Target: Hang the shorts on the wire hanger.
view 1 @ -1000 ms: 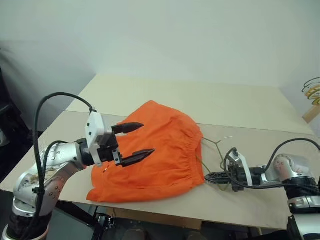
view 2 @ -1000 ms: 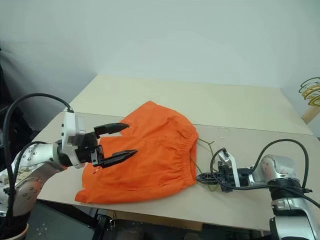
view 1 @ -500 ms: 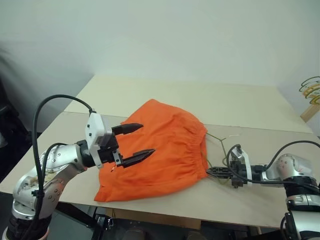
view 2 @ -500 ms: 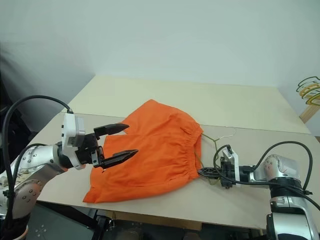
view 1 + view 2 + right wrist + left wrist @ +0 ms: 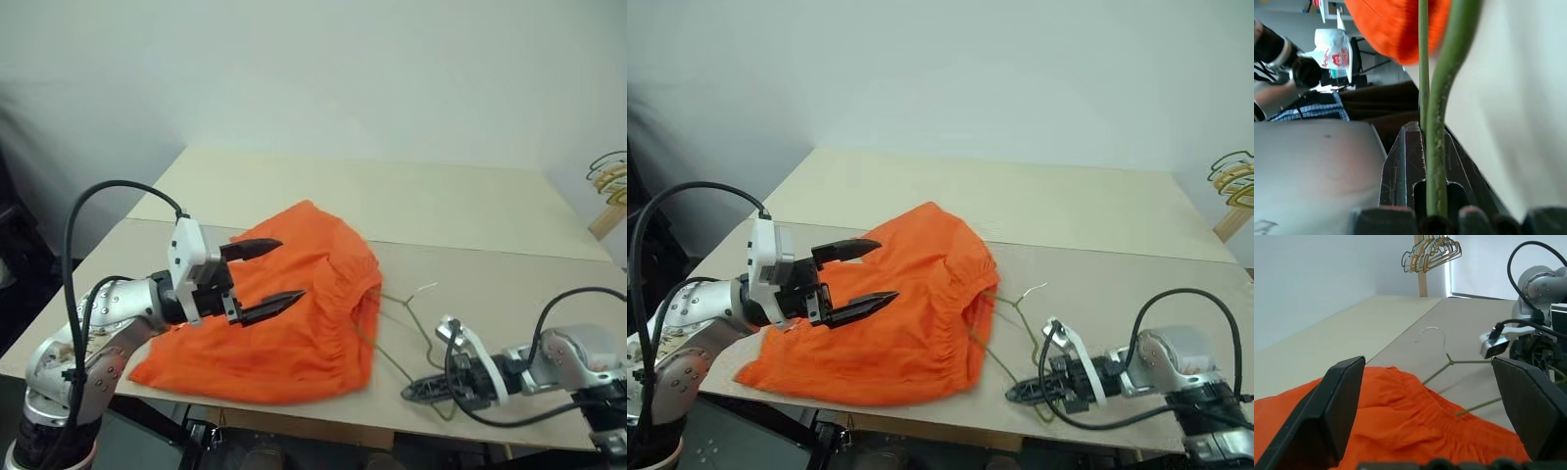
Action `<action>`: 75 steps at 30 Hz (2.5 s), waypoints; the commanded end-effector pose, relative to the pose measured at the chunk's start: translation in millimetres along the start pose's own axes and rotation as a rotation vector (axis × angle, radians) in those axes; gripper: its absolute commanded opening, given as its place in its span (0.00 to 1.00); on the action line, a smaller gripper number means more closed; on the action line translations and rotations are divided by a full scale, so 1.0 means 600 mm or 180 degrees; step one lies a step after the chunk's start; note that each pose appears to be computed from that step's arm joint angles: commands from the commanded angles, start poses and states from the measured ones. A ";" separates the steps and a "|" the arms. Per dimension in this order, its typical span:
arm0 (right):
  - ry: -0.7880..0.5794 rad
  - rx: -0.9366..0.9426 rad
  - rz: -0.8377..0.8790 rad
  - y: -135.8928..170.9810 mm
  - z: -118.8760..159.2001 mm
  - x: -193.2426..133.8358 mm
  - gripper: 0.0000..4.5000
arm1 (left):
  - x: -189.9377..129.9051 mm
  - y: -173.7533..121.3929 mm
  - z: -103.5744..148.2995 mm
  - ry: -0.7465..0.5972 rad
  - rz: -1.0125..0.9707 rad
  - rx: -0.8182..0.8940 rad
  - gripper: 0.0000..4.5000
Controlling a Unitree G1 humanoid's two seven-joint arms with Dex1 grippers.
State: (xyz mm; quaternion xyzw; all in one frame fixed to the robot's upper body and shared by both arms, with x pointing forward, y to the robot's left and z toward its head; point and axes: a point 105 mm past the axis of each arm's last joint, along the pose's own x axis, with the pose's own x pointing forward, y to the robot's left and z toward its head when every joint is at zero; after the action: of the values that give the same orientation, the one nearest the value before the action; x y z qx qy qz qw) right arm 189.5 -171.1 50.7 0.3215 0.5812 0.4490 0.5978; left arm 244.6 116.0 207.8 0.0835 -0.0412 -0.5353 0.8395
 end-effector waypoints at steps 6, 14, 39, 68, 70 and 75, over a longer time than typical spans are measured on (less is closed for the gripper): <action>-0.0978 0.0277 -0.0098 -0.023 0.091 -0.037 0.00 | 0.004 0.000 0.013 -0.0050 -0.0108 0.0131 0.99; -0.1213 0.0229 -0.0099 -0.026 0.121 -0.011 0.00 | 0.006 0.000 0.011 -0.0029 -0.0133 0.0162 0.99; -0.1235 -0.3893 -0.1952 0.147 0.217 -0.047 0.00 | 0.020 0.119 0.075 -0.0078 -0.0042 0.0997 0.99; 0.0604 -0.4352 -0.2032 0.210 0.198 -0.059 0.00 | 0.088 0.150 -0.012 0.1571 -0.2031 0.2141 0.95; 0.0638 -0.4338 -0.2072 0.214 0.202 -0.060 0.00 | 0.090 0.149 -0.016 0.1654 -0.2107 0.2181 0.86; 0.0673 -0.4304 -0.2176 0.222 0.211 -0.060 0.00 | 0.096 0.147 -0.016 0.1690 -0.2184 0.2227 0.50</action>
State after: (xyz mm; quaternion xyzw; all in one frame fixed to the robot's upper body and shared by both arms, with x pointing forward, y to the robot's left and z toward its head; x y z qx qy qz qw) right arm 293.5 -136.4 190.3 -0.3490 0.3129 0.5291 0.7074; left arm 348.5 104.9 200.0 0.4865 0.0461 -0.6969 0.5249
